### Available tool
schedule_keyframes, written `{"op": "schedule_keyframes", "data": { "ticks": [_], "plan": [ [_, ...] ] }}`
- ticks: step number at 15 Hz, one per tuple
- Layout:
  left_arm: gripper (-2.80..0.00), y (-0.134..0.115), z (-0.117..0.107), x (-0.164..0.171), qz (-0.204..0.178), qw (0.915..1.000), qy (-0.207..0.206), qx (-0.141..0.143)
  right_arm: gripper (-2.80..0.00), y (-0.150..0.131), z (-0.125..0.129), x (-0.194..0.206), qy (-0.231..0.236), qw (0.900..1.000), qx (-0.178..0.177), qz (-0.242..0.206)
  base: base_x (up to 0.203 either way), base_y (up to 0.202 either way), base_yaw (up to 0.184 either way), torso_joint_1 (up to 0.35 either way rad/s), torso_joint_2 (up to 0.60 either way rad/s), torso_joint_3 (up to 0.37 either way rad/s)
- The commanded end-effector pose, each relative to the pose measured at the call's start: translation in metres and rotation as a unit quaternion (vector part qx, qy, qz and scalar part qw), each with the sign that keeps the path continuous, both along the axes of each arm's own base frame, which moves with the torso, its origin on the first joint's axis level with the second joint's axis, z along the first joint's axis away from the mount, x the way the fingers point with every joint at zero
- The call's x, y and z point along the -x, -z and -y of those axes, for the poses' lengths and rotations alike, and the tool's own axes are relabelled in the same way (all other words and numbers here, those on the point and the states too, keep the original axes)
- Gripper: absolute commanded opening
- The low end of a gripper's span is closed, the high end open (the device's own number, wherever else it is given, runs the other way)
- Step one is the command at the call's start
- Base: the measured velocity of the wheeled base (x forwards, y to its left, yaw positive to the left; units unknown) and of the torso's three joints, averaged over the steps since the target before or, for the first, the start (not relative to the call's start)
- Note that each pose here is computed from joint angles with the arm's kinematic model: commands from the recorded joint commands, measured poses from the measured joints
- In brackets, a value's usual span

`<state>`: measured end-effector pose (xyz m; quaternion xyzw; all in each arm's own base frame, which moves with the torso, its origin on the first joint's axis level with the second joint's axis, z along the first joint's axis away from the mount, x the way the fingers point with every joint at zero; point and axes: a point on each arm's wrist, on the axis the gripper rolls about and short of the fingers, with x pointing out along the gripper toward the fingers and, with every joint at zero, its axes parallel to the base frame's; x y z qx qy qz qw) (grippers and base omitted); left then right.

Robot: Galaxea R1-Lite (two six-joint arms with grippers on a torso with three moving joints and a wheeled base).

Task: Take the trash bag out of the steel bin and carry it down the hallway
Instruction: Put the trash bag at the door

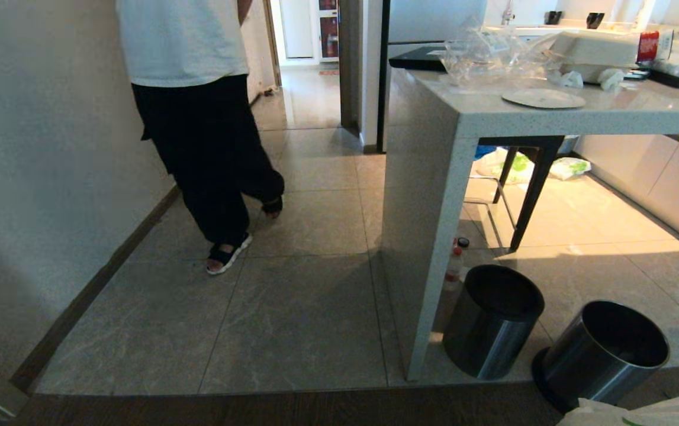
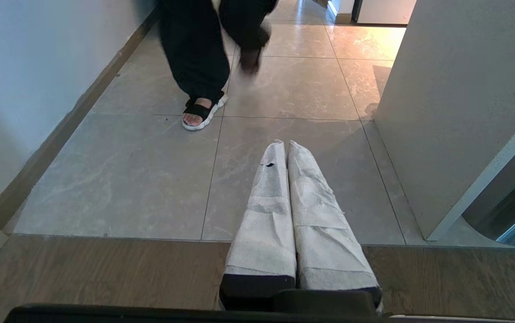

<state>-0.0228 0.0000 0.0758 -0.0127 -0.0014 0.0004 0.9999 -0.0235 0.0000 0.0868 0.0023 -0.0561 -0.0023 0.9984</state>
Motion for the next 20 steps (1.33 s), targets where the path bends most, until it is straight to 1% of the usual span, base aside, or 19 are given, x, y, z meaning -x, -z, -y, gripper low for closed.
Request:
{"op": "schedule_keyframes", "data": {
  "ticks": [1,8,20],
  "plan": [
    [-2.8,0.0004,0.0,-0.0001,-0.001,1.0,0.0,0.0,-2.8,0.011,0.0,-0.0034,0.0,1.0,0.0,-0.02,0.0,0.0,0.0,0.0,0.0,0.0],
    [-2.8,0.0002,0.0,-0.0001,0.0,1.0,0.0,0.0,-2.8,0.011,0.0,-0.0034,0.0,1.0,0.001,-0.02,-0.001,0.008,0.0,0.0,0.0,0.001],
    [-2.8,0.0003,0.0,-0.0001,0.0,1.0,0.0,0.0,-2.8,0.011,0.0,-0.0034,0.0,1.0,0.001,-0.02,0.0,0.185,0.001,0.002,0.0,0.001]
  ]
}}
